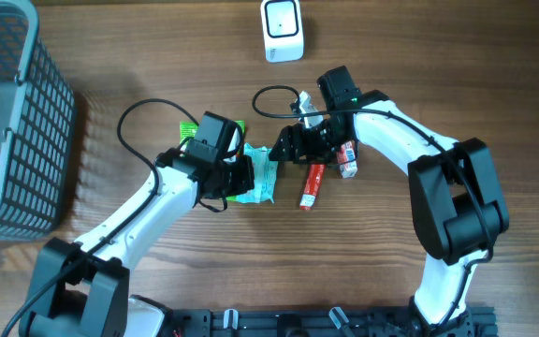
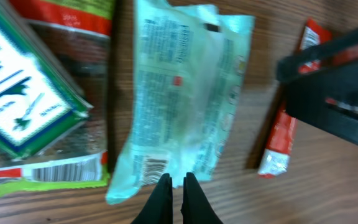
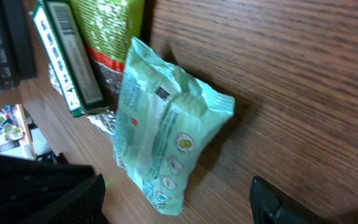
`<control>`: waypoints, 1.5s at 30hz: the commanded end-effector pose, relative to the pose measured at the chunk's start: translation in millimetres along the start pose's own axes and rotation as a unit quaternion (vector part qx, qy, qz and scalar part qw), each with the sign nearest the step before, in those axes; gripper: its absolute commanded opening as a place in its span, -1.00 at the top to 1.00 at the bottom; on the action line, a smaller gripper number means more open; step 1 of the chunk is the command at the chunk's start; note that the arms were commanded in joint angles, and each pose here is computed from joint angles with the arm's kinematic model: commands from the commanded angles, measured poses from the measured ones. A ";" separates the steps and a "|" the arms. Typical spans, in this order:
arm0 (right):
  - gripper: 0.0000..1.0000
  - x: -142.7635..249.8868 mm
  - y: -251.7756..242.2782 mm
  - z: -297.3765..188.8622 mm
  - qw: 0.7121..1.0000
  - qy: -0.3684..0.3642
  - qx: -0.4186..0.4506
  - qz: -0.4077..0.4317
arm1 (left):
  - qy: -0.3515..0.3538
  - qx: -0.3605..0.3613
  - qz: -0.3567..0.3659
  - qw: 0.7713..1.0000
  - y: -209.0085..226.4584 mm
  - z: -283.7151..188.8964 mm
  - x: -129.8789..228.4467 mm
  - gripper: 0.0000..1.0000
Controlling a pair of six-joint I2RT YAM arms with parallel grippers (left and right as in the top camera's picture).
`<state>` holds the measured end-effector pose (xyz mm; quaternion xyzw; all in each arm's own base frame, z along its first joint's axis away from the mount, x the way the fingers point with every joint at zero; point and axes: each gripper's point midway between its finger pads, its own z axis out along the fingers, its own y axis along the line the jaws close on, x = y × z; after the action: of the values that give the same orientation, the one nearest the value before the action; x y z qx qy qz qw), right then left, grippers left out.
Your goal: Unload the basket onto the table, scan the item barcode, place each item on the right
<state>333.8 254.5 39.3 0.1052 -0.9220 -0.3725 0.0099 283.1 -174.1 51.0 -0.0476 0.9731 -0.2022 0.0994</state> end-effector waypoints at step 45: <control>-0.14 17.2 30.8 52.6 0.998 0.033 0.000 -0.058 | 0.029 -0.077 -0.034 0.996 38.1 45.8 9.5 0.92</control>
<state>310.5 305.9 36.7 0.1788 -0.8967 -0.4048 0.0126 286.9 -159.6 1.4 -0.0791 0.9844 -0.1407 0.0706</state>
